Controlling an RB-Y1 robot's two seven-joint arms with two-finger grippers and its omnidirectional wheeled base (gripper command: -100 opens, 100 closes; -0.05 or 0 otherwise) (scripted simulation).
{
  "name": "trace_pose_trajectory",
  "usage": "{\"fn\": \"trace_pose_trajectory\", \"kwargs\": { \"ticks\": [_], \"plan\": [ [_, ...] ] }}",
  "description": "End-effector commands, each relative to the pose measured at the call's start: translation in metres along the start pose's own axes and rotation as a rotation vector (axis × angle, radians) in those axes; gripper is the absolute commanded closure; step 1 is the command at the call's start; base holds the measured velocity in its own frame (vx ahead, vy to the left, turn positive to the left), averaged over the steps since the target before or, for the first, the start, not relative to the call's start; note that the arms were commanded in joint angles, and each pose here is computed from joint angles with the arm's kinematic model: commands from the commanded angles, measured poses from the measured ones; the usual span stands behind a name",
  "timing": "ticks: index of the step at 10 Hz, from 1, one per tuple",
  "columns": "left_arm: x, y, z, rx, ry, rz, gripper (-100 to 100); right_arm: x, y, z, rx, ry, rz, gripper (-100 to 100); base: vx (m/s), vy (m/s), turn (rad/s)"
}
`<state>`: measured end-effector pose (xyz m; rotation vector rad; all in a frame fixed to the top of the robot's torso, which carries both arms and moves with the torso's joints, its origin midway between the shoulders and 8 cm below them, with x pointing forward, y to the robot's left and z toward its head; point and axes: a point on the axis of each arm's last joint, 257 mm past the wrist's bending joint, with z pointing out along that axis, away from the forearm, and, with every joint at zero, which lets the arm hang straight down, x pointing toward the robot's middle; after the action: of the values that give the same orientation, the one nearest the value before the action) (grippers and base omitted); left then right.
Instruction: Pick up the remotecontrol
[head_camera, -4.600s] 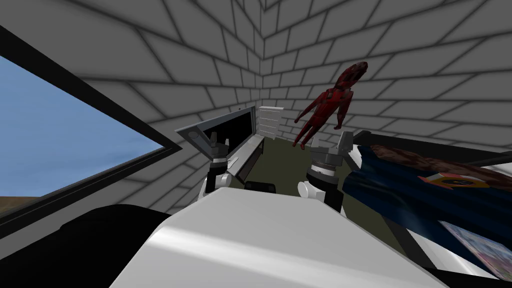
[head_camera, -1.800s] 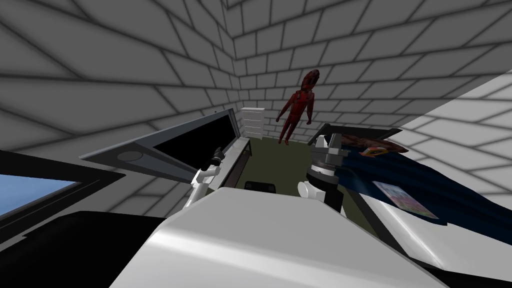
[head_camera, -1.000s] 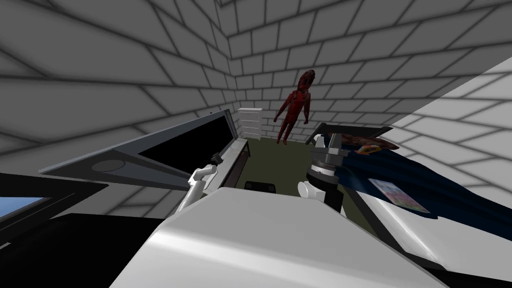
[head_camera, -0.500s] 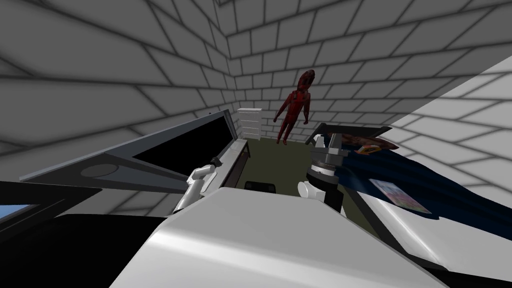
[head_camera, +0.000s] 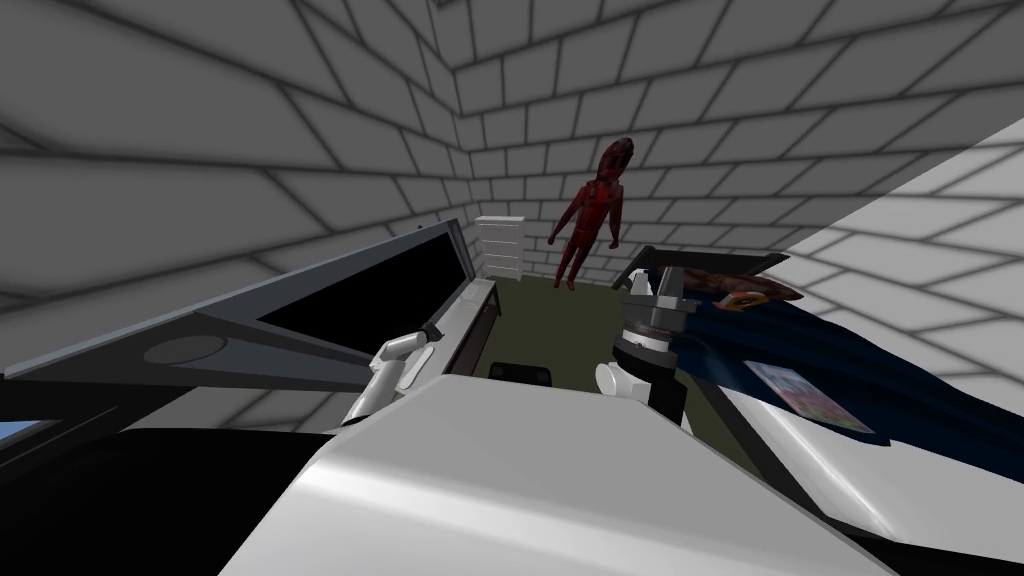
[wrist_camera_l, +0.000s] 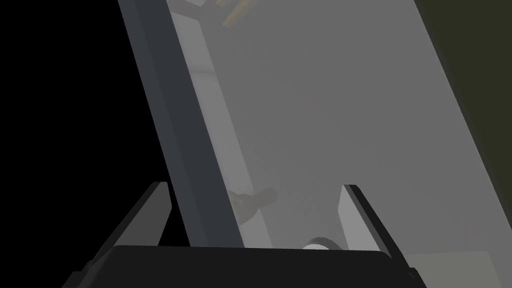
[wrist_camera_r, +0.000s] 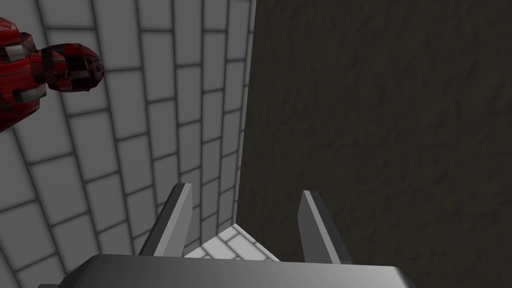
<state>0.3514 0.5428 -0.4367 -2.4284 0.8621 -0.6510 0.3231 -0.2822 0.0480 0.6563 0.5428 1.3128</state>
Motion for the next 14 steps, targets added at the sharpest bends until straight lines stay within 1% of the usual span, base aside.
{"fn": "trace_pose_trajectory", "kwargs": {
  "ticks": [1,2,3,4,6,8,9,12,13,14],
  "plan": [
    [-0.017,0.017,0.005,-0.064,-0.04,-0.043,-100,0.0,0.0,0.0,0.0,0.0,0.0,0,0.027,0.033,0.017],
    [-0.031,0.028,0.006,-0.107,-0.068,-0.078,-100,0.0,0.0,0.0,0.0,0.0,0.0,0,0.044,0.043,0.032],
    [-0.035,0.034,0.007,-0.122,-0.08,-0.082,-100,0.0,0.0,0.0,0.0,0.0,0.0,0,0.044,0.032,0.013],
    [-0.051,0.049,0.007,-0.176,-0.115,-0.118,-100,0.0,0.0,0.0,0.0,0.0,0.0,0,0.042,0.042,0.025],
    [-0.051,0.049,0.007,-0.176,-0.115,-0.118,-100,0.0,0.0,0.0,0.0,0.0,0.0,0,0.017,0.027,0.006],
    [-0.077,0.078,0.004,-0.272,-0.181,-0.188,-100,0.0,0.0,0.0,0.0,0.0,0.0,0,0.026,0.042,0.034],
    [-0.078,0.079,0.004,-0.275,-0.184,-0.19,-100,0.0,0.0,0.0,0.0,0.0,0.0,0,0.038,0.05,0.02],
    [-0.113,0.117,-0.007,-0.398,-0.279,-0.286,-100,0.0,0.0,0.0,0.0,0.0,0.0,0,0.043,0.065,0.04],
    [-0.113,0.117,-0.007,-0.398,-0.279,-0.286,-100,0.0,0.0,0.0,0.0,0.0,0.0,0,0.034,0.057,0.005],
    [-0.123,0.127,-0.012,-0.431,-0.308,-0.314,-100,0.0,0.0,0.0,0.0,0.0,0.0,0,0.025,0.04,0.025]
  ]
}}
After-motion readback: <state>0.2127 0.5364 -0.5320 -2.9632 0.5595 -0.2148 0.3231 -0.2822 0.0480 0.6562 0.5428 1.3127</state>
